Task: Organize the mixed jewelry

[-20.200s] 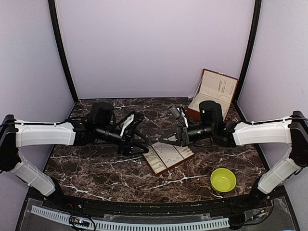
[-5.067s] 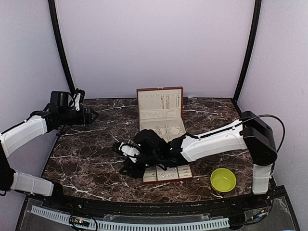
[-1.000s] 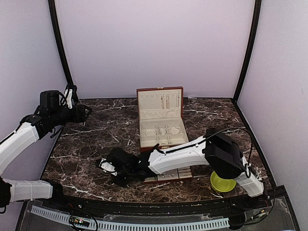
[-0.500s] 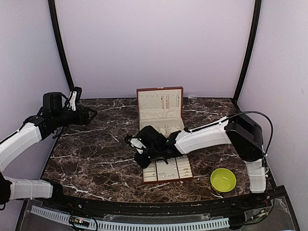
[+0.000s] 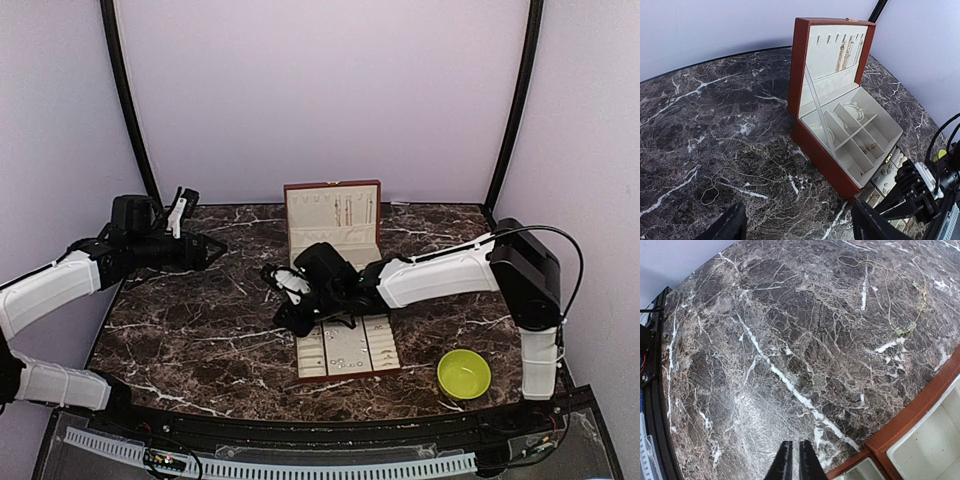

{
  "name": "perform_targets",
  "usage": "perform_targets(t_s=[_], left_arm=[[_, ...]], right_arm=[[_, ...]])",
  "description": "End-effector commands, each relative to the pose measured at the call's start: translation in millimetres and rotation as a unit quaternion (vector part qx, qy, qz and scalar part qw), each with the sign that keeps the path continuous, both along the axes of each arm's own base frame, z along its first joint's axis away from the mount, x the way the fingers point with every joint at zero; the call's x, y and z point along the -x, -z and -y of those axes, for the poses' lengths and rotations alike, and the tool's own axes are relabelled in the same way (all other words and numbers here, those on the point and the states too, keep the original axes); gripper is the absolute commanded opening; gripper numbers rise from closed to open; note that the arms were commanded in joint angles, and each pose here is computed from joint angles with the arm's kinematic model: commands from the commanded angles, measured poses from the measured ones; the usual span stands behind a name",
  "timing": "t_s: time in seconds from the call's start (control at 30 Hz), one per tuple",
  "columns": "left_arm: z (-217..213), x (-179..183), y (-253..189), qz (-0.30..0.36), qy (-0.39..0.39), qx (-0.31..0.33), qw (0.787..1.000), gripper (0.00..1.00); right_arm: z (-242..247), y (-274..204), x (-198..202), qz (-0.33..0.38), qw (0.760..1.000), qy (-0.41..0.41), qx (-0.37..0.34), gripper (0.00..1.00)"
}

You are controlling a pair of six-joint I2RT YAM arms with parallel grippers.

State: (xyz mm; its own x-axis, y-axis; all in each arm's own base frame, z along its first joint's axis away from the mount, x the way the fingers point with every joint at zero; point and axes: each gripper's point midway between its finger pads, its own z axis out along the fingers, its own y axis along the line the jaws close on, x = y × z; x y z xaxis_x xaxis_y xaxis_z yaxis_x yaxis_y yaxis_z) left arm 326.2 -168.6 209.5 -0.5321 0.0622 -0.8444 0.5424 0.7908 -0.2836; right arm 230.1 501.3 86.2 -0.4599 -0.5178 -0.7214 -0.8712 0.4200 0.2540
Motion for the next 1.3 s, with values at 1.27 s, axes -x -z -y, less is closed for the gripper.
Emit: perform_targets(t_s=[1.27], left_arm=[[-24.6, -10.1, 6.3, -0.014, -0.071, -0.005, 0.997, 0.75]], right_arm=[[4.5, 88.1, 21.7, 0.003, 0.982, -0.026, 0.186, 0.33]])
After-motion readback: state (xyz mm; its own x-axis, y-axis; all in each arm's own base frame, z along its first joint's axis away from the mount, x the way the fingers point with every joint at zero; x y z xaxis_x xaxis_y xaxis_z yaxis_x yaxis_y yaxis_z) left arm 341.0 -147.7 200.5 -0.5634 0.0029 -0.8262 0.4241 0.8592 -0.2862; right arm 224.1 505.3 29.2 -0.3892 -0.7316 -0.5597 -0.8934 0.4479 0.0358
